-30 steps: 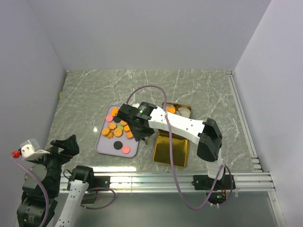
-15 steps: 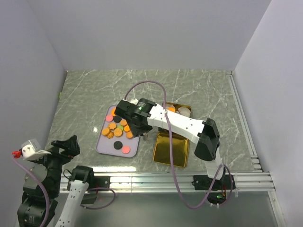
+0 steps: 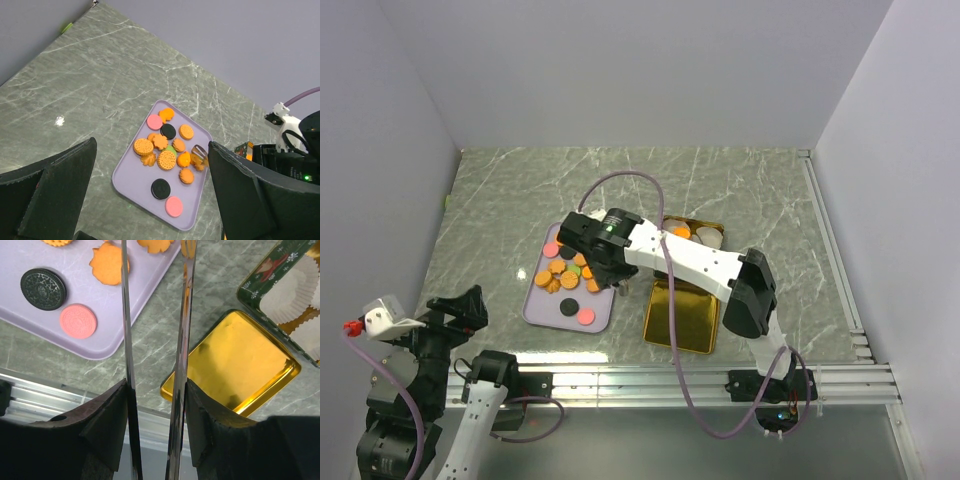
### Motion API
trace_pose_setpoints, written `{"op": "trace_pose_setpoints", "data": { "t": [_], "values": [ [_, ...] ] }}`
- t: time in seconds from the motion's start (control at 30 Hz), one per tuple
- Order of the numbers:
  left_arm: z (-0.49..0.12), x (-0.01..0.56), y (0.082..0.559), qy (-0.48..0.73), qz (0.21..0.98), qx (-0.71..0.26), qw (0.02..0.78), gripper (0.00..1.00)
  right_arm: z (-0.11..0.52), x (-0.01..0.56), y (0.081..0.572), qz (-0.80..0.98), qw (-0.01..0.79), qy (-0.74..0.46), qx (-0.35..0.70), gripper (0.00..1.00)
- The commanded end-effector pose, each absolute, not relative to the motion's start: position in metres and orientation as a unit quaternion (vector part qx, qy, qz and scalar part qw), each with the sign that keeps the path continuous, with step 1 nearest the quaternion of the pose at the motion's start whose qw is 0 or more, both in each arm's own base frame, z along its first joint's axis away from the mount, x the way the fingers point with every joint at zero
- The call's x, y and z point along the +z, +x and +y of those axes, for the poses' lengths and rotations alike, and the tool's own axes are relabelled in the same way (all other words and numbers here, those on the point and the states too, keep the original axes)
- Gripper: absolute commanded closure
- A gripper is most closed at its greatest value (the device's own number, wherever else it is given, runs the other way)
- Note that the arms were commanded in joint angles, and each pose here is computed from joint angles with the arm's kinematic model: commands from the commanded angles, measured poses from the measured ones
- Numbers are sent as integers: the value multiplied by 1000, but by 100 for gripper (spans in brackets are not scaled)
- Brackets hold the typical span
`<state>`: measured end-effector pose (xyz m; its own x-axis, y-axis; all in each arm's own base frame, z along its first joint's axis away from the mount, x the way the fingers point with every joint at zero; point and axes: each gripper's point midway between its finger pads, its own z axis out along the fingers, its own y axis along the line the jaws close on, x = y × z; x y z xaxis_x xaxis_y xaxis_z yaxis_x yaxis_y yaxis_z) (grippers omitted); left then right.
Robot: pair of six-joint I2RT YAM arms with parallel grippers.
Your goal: Pack the cookies
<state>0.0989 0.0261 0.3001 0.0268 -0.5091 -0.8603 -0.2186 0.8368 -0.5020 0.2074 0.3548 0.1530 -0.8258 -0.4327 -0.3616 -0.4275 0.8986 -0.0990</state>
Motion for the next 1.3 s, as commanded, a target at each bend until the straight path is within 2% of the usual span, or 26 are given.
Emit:
{"op": "trace_pose_setpoints", "data": {
  "t": [0.0,0.17,0.4,0.5,1.0,1.27],
  "values": [
    [25,309,98,-253,677,-114,682,0,359,152,211,952,203,-230,-10,47],
    [25,308,99,-253,678,-114,681,1,355,139,204,955,188,-230,-9,51],
    [25,308,99,-252,679,-114,680,1,356,130,198,958,174,-228,0,63],
    [24,309,99,-250,678,-115,681,1,356,133,198,958,175,-226,1,65],
    [22,309,99,-242,678,-119,684,1,363,183,212,951,214,-220,23,65],
    [20,310,97,-233,673,-126,690,1,345,212,225,953,229,-193,35,65]
  ]
}}
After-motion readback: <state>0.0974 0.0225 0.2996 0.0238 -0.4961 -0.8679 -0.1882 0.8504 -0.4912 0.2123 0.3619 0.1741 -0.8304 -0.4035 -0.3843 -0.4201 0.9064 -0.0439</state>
